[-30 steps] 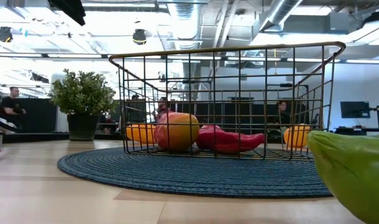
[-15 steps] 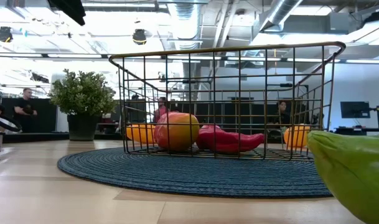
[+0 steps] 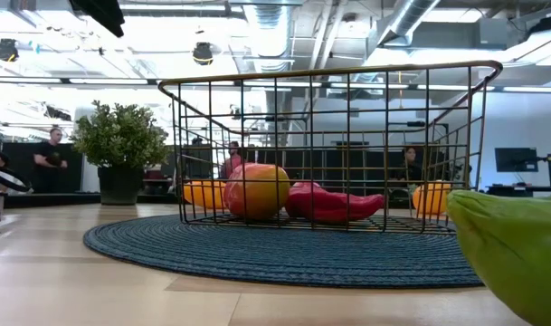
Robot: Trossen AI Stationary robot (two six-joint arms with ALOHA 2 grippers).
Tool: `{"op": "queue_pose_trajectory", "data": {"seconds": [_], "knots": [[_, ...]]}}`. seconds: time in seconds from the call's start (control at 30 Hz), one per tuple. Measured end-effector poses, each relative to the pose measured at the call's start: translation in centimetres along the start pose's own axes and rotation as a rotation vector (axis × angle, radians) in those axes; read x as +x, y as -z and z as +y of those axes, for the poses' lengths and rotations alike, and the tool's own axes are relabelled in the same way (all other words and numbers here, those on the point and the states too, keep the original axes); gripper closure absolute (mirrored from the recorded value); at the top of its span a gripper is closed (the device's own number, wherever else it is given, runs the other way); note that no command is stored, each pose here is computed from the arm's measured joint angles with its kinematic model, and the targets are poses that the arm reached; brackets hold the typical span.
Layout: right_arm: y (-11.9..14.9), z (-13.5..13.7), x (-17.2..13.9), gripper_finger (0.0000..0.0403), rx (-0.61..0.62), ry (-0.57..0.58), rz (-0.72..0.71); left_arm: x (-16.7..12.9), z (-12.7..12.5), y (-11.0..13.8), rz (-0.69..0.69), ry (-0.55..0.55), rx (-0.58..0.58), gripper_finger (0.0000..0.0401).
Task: Build produce basket
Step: Put the dark red chili pepper into the gold wire basket
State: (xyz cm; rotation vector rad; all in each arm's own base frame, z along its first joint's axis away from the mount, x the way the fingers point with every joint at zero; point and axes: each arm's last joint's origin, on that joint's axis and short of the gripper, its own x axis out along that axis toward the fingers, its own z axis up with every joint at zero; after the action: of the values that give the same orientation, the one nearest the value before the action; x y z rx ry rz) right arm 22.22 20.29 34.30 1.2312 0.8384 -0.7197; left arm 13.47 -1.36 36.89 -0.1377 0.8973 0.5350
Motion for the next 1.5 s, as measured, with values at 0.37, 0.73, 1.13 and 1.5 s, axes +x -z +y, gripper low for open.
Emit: {"op": "queue_pose_trajectory", "data": {"seconds": [0.37,0.73,1.13,1.5], "knots": [[-13.2,4.5,-1.6,0.0325,-0.425,0.026,-0.156,0.0,0.0,0.0,0.003,0.005,0.005,0.0161],[-19.6,7.4,5.3,0.0325,-0.676,-0.029,0.036,0.0,0.0,0.0,0.011,0.018,0.020,0.0161],[-17.4,7.2,15.0,0.0325,-0.817,0.119,0.385,0.0,0.0,0.0,0.013,0.018,0.024,0.0161],[-16.2,6.2,19.7,0.0326,-0.821,0.287,0.420,0.0,0.0,0.1,0.014,0.018,0.024,0.0161]]}}
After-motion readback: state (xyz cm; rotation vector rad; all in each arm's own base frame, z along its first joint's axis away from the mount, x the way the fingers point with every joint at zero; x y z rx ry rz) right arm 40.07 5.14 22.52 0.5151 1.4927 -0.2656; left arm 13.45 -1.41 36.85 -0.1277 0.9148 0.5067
